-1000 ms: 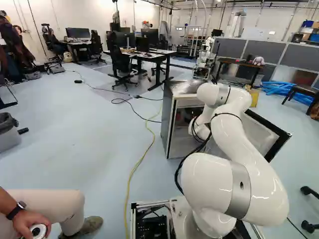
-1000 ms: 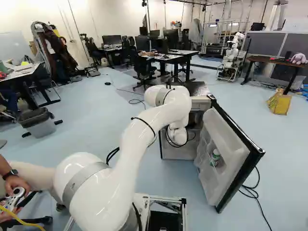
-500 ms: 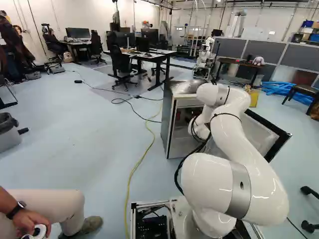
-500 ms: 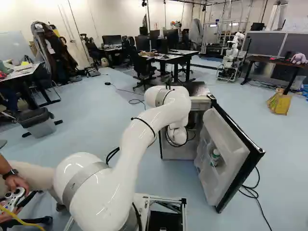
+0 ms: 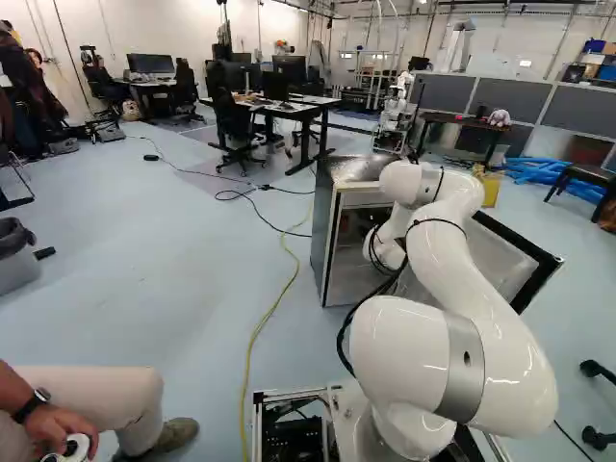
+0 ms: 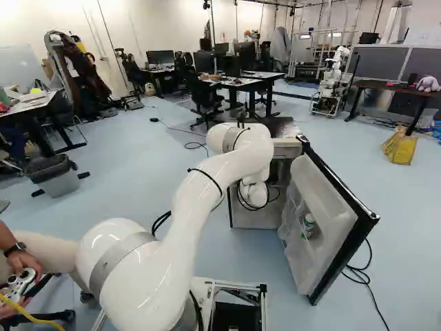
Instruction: Grab a drink from the fridge
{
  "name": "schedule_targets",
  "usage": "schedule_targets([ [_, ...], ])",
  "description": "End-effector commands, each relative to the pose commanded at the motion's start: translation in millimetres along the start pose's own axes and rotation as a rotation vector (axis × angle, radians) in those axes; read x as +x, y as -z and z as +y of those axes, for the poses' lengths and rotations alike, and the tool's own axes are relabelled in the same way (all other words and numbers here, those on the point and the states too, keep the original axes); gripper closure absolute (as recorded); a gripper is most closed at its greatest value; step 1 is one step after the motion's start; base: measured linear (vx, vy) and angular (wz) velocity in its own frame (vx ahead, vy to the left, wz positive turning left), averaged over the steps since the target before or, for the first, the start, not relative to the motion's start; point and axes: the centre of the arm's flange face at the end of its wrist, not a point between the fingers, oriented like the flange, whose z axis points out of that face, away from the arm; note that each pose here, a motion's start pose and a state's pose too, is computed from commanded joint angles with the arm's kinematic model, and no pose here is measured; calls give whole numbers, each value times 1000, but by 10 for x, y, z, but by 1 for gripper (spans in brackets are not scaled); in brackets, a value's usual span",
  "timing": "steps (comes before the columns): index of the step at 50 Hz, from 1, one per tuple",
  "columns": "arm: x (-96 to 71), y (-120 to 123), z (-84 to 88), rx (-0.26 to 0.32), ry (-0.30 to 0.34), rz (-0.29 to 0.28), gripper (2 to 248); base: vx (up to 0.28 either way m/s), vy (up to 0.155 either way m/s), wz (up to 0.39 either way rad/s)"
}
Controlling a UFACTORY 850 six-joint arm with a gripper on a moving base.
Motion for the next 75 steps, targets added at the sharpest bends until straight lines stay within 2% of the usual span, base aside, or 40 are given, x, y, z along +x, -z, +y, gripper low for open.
schedule_targets([
  [3, 0, 0, 0, 0, 0, 0, 62, 0, 0, 0],
  [4, 0, 0, 0, 0, 0, 0, 73, 0, 0, 0],
  [29, -1, -18, 9, -12, -5, 3, 71, 0, 0, 0],
  [75, -10, -247, 2, -51, -14, 41, 71, 0, 0, 0],
])
